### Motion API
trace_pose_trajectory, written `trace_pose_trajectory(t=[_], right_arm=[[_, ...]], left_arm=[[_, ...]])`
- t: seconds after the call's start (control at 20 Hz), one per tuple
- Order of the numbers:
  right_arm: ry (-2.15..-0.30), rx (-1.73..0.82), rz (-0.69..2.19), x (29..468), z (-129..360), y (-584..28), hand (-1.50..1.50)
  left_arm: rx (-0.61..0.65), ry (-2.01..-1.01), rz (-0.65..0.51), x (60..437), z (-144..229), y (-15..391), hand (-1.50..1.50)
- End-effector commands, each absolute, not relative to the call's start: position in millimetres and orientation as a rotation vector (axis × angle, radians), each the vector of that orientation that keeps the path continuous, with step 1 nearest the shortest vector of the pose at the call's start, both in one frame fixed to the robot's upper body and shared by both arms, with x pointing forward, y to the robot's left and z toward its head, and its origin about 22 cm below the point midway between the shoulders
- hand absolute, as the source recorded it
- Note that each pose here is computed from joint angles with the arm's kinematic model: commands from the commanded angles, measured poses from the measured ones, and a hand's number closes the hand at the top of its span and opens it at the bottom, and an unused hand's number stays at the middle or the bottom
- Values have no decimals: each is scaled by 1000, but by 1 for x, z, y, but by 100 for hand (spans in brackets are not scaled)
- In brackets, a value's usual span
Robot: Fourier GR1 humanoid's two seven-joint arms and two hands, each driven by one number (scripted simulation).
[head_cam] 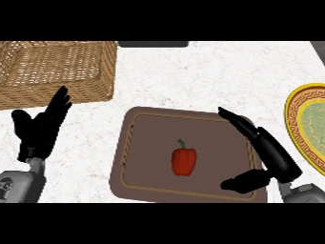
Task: Pick the bell pepper from the tray and place it in the plate
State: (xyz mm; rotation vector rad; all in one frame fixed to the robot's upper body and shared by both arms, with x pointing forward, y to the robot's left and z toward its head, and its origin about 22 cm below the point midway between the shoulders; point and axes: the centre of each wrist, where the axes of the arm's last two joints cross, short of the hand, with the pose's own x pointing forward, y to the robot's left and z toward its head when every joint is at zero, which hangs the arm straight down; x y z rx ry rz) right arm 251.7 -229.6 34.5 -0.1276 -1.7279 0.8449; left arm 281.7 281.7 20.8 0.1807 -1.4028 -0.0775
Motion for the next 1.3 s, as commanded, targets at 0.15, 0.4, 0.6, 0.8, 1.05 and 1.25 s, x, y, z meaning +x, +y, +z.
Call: trace_pose_trajectory(t=[0.15, 0.4, 0.6, 0.8, 1.05, 1.25], right_arm=[[-1562, -161, 1021, 248, 53, -183, -150], [-1472, -246, 1152, 254, 72, -190, -150], [-1389, -333, 1241, 265, 69, -170, -150], [-1312, -342, 1305, 256, 75, -153, -150], [-1253, -312, 1351, 272, 66, -151, -150], [-1225, -309, 1366, 269, 48, -124, -150]], left_arm=[[173, -1395, -87, 287, 28, 280, 0], [176, -1414, -71, 287, 17, 288, 0], [177, -1396, -77, 278, 22, 268, 0], [175, -1402, -90, 279, 6, 291, 0], [169, -1414, -68, 278, 22, 286, 0], [182, -1397, -66, 277, 18, 290, 0]])
